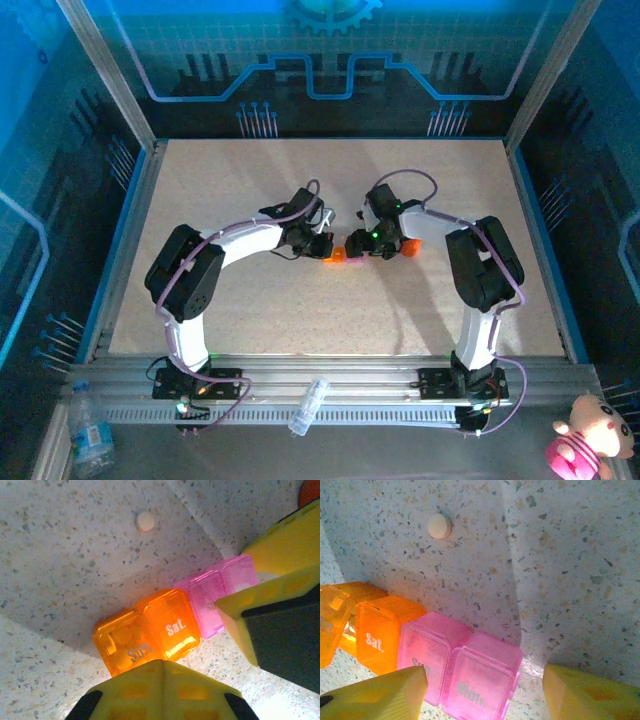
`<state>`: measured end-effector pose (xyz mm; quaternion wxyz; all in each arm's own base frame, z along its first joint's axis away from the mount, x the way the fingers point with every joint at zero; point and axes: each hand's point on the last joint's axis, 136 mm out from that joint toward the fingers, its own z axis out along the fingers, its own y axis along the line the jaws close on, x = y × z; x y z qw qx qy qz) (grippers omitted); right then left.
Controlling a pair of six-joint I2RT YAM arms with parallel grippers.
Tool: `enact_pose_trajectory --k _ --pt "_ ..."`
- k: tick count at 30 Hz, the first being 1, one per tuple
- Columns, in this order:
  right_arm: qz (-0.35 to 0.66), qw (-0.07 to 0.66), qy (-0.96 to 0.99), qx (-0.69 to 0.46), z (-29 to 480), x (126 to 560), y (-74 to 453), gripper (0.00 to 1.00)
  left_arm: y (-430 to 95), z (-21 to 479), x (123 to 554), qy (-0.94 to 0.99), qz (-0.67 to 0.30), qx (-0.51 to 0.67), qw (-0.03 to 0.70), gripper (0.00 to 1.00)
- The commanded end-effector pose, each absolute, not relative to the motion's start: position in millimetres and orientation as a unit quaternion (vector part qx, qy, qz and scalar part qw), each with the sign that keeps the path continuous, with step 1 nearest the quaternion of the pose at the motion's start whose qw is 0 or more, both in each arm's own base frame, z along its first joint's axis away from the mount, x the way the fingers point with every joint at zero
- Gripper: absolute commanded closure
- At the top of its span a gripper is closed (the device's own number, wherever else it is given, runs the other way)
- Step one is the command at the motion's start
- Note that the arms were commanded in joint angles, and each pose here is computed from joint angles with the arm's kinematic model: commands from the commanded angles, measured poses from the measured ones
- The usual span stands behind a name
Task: Sort the pills into containers
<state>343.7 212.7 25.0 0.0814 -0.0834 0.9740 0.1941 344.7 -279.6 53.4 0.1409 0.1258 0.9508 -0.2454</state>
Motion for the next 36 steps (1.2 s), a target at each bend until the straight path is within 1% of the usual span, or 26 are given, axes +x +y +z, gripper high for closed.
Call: enact_pose_trajectory --k 1,13,22,28,32,36 --pt "0.167 0.048 0.983 -0.065 -1 333 200 0.36 -276 42 335 0.955 -0.235 0.128 0.126 0.98" --pt "0.166 0.046 0.983 -0.064 -2 333 200 0.36 -273 34 327 0.958 -0.23 0.124 0.122 0.98" --pt "0.164 0.044 0.983 -0.065 -3 333 199 0.36 -272 25 330 0.961 -0.22 0.119 0.12 0.98" --pt "0.165 0.038 0.984 -0.065 -8 330 200 0.36 -265 8 334 0.968 -0.198 0.101 0.119 0.98" --pt "0.163 0.034 0.984 -0.065 -10 330 199 0.36 -261 -7 330 0.973 -0.185 0.097 0.103 0.99" --pt "0.162 0.035 0.984 -0.066 -9 331 199 0.36 -264 1 334 0.97 -0.191 0.1 0.113 0.98"
